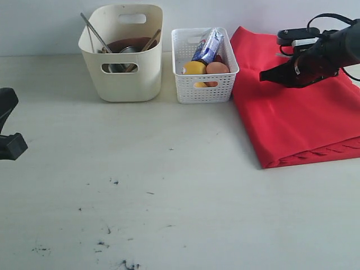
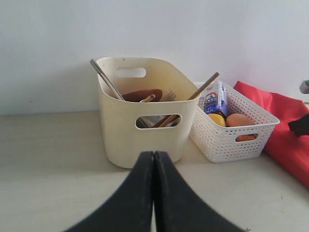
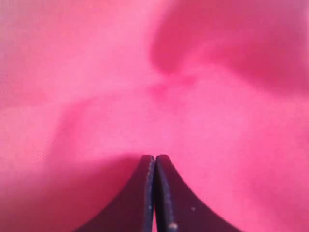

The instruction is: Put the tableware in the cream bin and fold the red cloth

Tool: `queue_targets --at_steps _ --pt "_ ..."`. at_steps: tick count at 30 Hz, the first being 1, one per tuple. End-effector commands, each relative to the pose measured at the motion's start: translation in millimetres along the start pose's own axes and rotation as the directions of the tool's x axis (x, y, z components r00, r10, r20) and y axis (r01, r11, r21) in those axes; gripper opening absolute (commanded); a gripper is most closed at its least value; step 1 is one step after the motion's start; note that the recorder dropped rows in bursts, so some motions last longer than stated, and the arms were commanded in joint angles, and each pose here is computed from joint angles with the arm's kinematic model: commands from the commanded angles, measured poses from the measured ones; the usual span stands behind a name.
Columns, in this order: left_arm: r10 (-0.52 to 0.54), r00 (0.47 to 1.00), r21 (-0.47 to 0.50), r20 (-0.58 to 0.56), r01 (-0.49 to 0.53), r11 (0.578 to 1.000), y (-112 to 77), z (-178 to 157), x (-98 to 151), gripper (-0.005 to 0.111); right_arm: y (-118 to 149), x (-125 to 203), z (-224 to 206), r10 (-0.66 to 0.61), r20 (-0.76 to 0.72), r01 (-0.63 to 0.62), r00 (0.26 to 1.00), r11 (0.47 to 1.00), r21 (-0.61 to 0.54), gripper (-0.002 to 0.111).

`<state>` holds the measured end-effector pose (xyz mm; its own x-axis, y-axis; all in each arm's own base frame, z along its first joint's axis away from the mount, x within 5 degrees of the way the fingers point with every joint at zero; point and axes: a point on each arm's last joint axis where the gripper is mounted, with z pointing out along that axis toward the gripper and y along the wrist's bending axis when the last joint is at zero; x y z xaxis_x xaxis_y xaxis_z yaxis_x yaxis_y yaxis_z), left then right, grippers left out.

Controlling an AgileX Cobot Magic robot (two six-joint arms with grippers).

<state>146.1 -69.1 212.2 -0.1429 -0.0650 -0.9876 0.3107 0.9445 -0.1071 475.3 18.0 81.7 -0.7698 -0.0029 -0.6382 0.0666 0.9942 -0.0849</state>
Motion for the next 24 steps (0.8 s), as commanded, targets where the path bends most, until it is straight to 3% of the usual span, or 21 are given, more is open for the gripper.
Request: queue_targets --at_steps 1,10,24 --pt "-0.007 1.000 -0.004 0.002 0.007 1.000 0.6 -1 0 0.001 -7 6 0 0.014 -0.064 -0.010 0.998 0.997 0.072 0.000" --pt "-0.007 1.000 -0.004 0.002 0.007 1.000 0.6 -1 0 0.001 -20 -8 -32 0.070 -0.053 -0.062 0.996 0.989 0.134 0.000" --pt "-0.004 1.000 -0.005 -0.002 0.004 1.000 2.5 -6 4 0.001 -18 -11 -120 0.161 0.155 -0.152 0.975 0.986 -0.068 0.000"
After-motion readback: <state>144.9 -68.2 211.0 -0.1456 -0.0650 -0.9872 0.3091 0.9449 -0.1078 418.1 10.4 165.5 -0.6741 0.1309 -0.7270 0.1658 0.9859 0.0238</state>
